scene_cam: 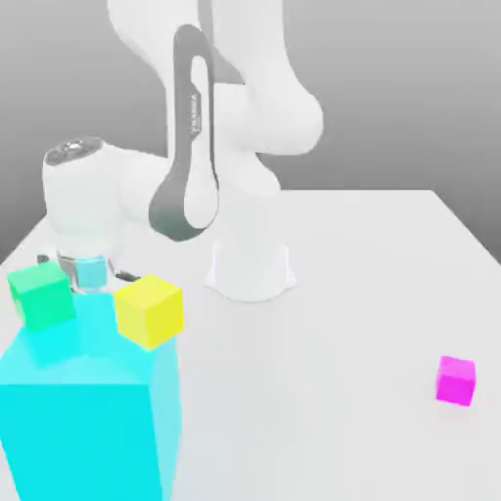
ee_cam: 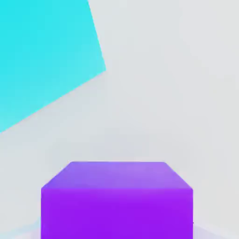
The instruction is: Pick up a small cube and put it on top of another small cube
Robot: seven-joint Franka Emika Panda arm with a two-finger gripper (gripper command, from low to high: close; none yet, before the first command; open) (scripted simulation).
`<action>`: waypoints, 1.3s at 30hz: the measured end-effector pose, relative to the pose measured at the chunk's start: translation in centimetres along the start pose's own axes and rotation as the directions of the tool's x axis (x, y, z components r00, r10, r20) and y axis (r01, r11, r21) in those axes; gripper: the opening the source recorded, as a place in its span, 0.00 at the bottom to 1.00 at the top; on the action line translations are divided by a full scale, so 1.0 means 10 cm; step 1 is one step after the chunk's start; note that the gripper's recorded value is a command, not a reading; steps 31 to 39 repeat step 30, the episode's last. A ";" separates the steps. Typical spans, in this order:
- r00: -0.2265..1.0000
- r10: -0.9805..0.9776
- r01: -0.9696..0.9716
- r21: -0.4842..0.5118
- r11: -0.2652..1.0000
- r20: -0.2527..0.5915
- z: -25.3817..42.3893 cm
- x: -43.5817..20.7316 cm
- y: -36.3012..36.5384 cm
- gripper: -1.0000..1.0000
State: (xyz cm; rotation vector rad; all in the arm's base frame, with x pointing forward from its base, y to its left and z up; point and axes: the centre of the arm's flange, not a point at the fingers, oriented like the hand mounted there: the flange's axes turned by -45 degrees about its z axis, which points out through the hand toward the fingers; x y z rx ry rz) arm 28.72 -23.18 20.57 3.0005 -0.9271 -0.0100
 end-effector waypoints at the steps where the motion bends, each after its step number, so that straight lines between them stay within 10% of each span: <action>1: 0.999 0.051 -0.051 -0.003 0.999 0.000 -0.10 0.07 0.16 0.00; 7: 0.961 0.277 -0.277 -0.021 0.961 -0.008 -0.84 0.44 0.90 0.00; 20: 0.998 -0.005 0.005 -0.006 1.000 -0.063 -2.88 0.80 -1.34 0.00; 26: 0.994 -0.106 0.106 0.008 0.994 -0.007 -2.12 0.61 -1.93 0.00; 27: 0.994 -0.107 0.107 0.008 0.994 -0.006 -2.00 0.60 -1.94 1.00; 39: 0.994 -0.107 0.107 0.008 0.994 -0.006 -2.00 0.60 -1.94 1.00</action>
